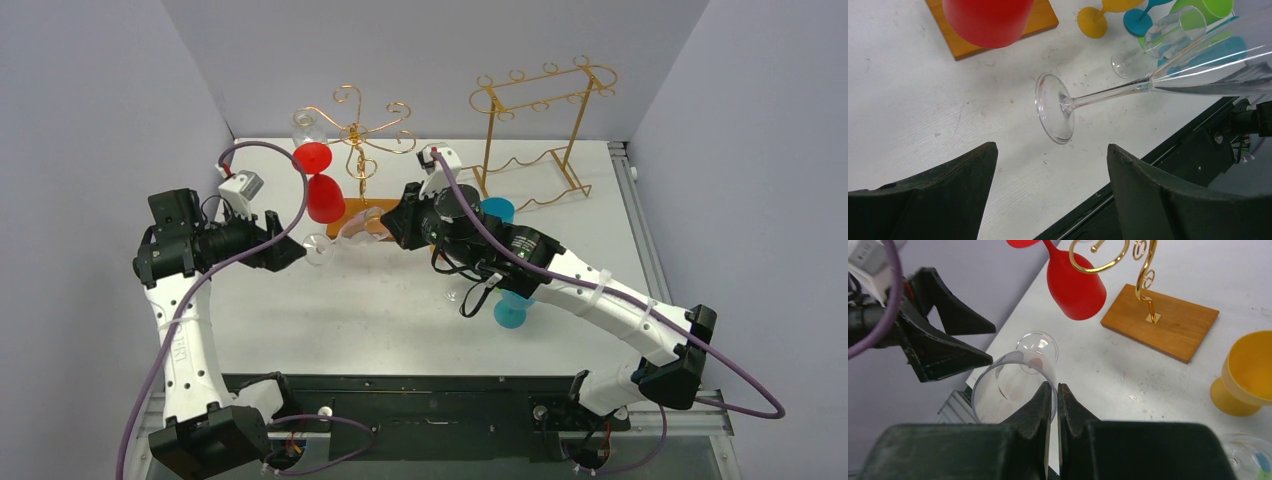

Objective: Place the wine glass upside down on the wine glass rack
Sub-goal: Turn the wine glass upside down at the wine rack.

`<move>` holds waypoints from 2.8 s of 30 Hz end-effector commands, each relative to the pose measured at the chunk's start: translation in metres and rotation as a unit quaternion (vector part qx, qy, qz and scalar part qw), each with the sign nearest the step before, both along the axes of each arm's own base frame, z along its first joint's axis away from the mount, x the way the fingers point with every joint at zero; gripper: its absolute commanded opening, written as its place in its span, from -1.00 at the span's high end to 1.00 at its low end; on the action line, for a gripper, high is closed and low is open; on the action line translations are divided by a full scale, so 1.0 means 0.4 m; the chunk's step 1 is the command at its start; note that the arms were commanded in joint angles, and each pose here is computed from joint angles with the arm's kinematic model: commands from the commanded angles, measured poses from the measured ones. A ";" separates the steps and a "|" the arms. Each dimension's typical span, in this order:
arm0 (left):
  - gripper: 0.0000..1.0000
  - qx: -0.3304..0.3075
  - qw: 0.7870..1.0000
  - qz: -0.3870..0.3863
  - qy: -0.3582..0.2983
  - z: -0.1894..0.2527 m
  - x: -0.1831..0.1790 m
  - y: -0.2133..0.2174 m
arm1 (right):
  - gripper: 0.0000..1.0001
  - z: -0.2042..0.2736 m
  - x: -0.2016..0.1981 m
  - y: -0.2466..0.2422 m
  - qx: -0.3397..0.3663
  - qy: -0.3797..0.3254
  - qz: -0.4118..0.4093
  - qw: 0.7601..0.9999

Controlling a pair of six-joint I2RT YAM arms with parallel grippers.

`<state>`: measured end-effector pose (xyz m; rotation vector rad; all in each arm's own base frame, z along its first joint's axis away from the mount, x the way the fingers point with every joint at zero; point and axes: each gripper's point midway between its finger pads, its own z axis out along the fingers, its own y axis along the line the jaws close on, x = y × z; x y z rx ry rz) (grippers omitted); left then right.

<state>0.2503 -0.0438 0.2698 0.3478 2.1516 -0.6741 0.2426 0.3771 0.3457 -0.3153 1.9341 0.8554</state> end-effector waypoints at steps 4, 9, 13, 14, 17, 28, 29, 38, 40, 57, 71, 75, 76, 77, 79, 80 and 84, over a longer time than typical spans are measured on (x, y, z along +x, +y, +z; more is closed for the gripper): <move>-0.57 -0.039 0.999 -0.024 0.007 0.004 -0.021 -0.040 | 1.00 0.200 -0.016 -0.014 0.123 -0.041 0.003 0.992; -0.47 -0.058 0.998 -0.024 0.006 0.010 -0.015 -0.052 | 1.00 0.230 -0.029 -0.021 0.151 -0.046 0.008 0.987; -0.30 -0.070 0.997 -0.018 -0.002 0.026 -0.003 -0.053 | 1.00 0.243 -0.040 -0.014 0.170 -0.046 0.020 0.984; -0.25 -0.075 0.997 -0.017 -0.004 0.031 0.000 -0.055 | 1.00 0.242 -0.043 -0.009 0.172 -0.043 0.023 0.984; -0.06 -0.084 0.996 -0.019 -0.016 0.052 0.009 -0.060 | 1.00 0.240 -0.050 0.000 0.178 -0.039 0.032 0.983; 0.83 -0.068 0.997 -0.021 -0.025 0.058 0.034 -0.045 | 1.00 0.203 -0.081 0.026 0.185 -0.021 0.062 0.981; 0.89 -0.060 0.998 -0.021 -0.030 0.061 0.035 -0.041 | 1.00 0.197 -0.085 0.030 0.182 -0.018 0.067 0.981; 1.00 0.059 0.989 -0.024 -0.131 0.133 0.051 0.011 | 0.58 0.151 -0.102 0.014 0.146 -0.006 0.099 0.984; 1.00 0.092 0.982 -0.022 -0.161 0.151 0.058 0.026 | 0.41 0.136 -0.103 0.007 0.134 0.000 0.106 0.985; 1.00 0.310 0.797 -0.179 -0.486 0.347 0.007 -0.022 | -0.52 0.156 -0.115 -0.039 0.077 -0.049 0.224 0.970; 1.00 0.272 0.704 -0.242 -0.610 0.478 -0.012 -0.130 | -0.56 0.146 -0.204 0.110 0.094 -0.137 0.333 0.928; 1.00 0.270 0.698 -0.247 -0.616 0.486 -0.011 -0.153 | -0.56 0.089 -0.211 0.137 0.071 -0.111 0.349 0.928; 1.00 0.271 0.696 -0.248 -0.617 0.489 -0.011 -0.156 | -0.56 0.076 -0.209 0.139 0.064 -0.106 0.349 0.929; 1.00 0.271 0.694 -0.247 -0.619 0.493 -0.013 -0.159 | -0.57 0.062 -0.206 0.141 0.055 -0.105 0.349 0.929; 1.00 0.271 0.693 -0.248 -0.621 0.498 -0.015 -0.161 | -0.57 0.038 -0.202 0.142 0.041 -0.104 0.346 0.931; 1.00 0.272 0.692 -0.247 -0.621 0.500 -0.014 -0.161 | -0.57 0.028 -0.201 0.141 0.034 -0.103 0.345 0.932; 1.00 0.278 0.693 -0.244 -0.618 0.495 -0.006 -0.156 | -0.57 -0.016 -0.208 0.127 0.013 -0.099 0.349 0.932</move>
